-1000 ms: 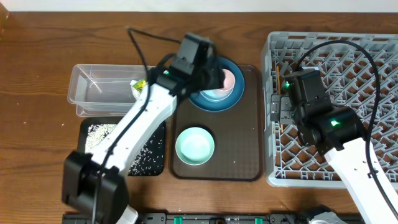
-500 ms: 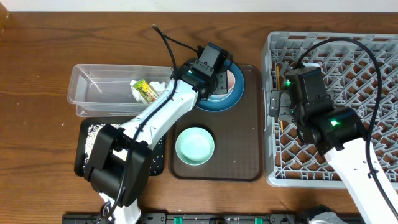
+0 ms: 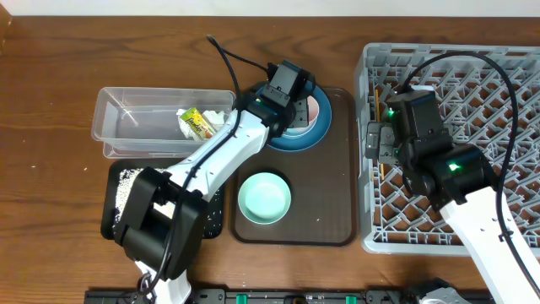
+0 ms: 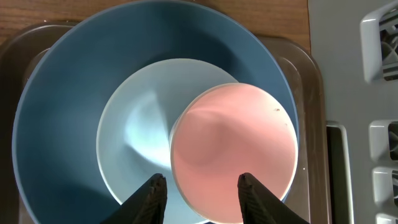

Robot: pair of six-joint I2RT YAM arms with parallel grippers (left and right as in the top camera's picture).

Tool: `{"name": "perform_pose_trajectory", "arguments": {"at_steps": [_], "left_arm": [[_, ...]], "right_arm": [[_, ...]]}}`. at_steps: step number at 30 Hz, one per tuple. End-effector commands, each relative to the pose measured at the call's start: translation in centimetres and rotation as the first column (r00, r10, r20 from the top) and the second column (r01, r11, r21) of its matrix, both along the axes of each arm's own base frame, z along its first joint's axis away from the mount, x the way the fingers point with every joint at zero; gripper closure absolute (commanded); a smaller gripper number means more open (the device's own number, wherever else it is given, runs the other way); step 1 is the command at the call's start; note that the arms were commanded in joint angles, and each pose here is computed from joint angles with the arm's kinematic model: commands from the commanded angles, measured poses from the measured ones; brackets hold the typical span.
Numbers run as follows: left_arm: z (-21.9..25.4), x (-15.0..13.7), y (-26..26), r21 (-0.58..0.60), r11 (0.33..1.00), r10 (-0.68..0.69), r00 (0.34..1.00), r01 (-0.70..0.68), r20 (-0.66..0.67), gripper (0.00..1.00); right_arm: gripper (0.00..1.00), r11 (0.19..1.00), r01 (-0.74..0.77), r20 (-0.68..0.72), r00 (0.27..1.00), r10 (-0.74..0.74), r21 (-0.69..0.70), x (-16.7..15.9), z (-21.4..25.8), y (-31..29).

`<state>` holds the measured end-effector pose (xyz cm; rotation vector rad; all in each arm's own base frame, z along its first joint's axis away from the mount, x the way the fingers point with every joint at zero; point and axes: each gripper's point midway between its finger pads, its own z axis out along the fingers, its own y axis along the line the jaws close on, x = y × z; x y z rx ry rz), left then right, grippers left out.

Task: Sort waste into correct bins and load items into the dishwasher rack
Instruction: 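Reach the left gripper to the pink cup and grasp it, then lift the pink cup with the left gripper toward the right gripper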

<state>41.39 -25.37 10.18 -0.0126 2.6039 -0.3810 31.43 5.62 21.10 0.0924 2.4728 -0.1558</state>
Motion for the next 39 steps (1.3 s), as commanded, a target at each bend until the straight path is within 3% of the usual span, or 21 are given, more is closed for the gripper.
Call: {"name": "perform_pose_trajectory", "arguments": {"at_steps": [1, 11, 17, 23, 26, 31, 34, 36, 39], "left_arm": [[-2.4, -0.1, 0.2, 0.038, 0.999, 0.005, 0.999, -0.003, -0.032, 0.61], [-2.1, 1.3, 2.4, 0.11, 0.991, 0.074, 0.997, -0.077, 0.023, 0.87], [2.1, 1.9, 3.9, 0.059, 0.992, 0.109, 0.99, -0.114, 0.086, 0.93], [8.3, -0.9, 3.7, -0.112, 0.993, 0.043, 0.996, -0.034, 0.073, 0.94], [11.3, -4.1, 2.6, -0.262, 0.963, -0.064, 0.998, 0.066, 0.015, 0.94], [16.0, -7.3, 2.9, -0.483, 0.862, -0.182, 0.983, 0.155, -0.01, 0.94], [18.8, -7.9, 4.3, -0.606, 0.774, -0.224, 0.974, 0.183, 0.008, 0.94], [20.4, -8.4, 5.2, -0.692, 0.693, -0.268, 0.963, 0.204, 0.015, 0.94], [22.3, -9.2, 6.2, -0.781, 0.57, -0.343, 0.938, 0.254, 0.055, 0.94]], "right_arm": [[0.01, 1.0, 0.022, 0.006, 1.0, -0.022, 0.001, 0.1, 0.0, -0.3], [0.01, 1.0, 0.021, 0.006, 1.0, -0.021, 0.0, 0.1, 0.0, -0.3], [0.01, 1.0, 0.013, 0.004, 1.0, -0.013, -0.007, 0.1, 0.0, -0.3], [0.01, 1.0, -0.006, -0.011, 1.0, 0.006, -0.002, -0.1, -0.2, -0.1], [0.01, 0.983, -0.165, -0.031, 0.985, 0.168, 0.075, -0.3, -0.3, 2.6], [0.01, 0.803, -0.549, 0.064, 0.832, 0.55, 0.233, -2.0, 1.7, 8.7], [0.01, 0.6, -0.748, 0.201, 0.658, 0.725, 0.284, -4.5, 4.5, 11.5], [0.01, 0.442, -0.849, 0.318, 0.521, 0.792, 0.29, -6.8, 7.0, 12.8], [0.01, 0.323, -0.911, 0.431, 0.406, 0.806, 0.255, -9.1, 9.8, 13.0]]}}
